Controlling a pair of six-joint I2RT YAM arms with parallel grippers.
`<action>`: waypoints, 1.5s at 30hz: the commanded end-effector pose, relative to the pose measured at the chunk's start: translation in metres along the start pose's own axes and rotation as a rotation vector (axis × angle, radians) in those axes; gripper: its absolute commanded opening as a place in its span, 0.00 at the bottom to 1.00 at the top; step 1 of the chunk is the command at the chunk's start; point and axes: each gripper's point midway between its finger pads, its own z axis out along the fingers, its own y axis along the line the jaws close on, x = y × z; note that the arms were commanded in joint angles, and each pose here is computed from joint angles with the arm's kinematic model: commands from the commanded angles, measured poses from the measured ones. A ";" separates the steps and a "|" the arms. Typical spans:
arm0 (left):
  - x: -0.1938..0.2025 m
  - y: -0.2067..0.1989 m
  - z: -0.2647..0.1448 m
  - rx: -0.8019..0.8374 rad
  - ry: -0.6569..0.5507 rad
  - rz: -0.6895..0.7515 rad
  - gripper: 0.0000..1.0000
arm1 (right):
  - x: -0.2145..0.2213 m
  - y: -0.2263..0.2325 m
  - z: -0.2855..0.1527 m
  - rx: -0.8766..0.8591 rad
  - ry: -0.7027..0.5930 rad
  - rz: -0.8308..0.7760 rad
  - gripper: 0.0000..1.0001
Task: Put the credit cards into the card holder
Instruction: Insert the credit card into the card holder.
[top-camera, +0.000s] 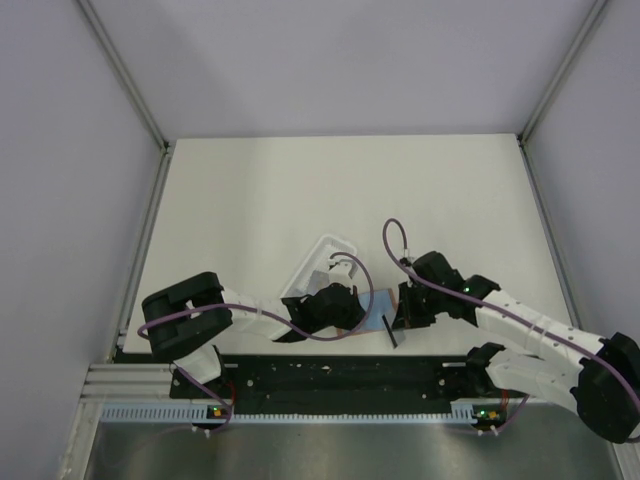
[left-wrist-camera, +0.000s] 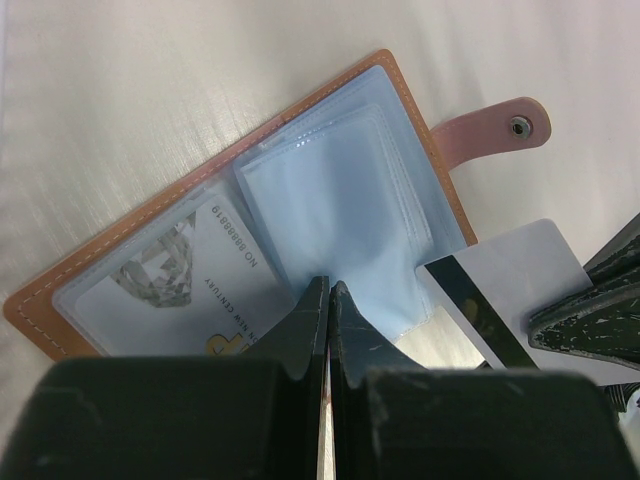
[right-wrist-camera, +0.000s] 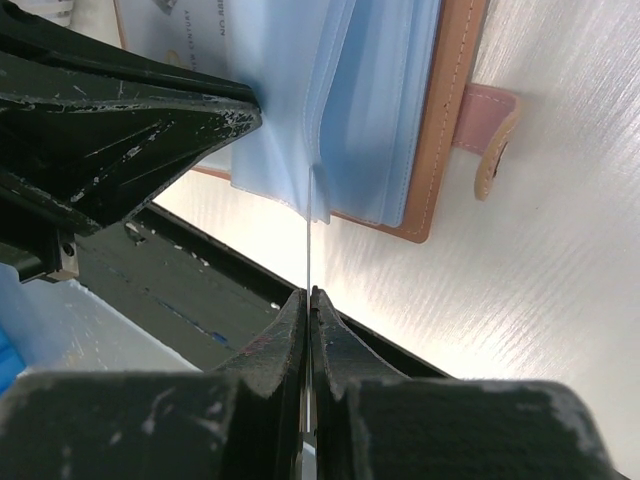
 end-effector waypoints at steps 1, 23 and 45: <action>0.006 0.013 -0.001 -0.055 0.022 0.020 0.00 | -0.005 0.004 0.002 -0.028 -0.017 -0.019 0.00; 0.009 0.016 -0.001 -0.058 0.028 0.015 0.00 | -0.008 -0.004 0.010 0.001 -0.037 -0.011 0.00; 0.006 0.013 0.000 -0.059 0.023 0.021 0.00 | -0.011 -0.014 0.001 0.072 -0.058 -0.024 0.00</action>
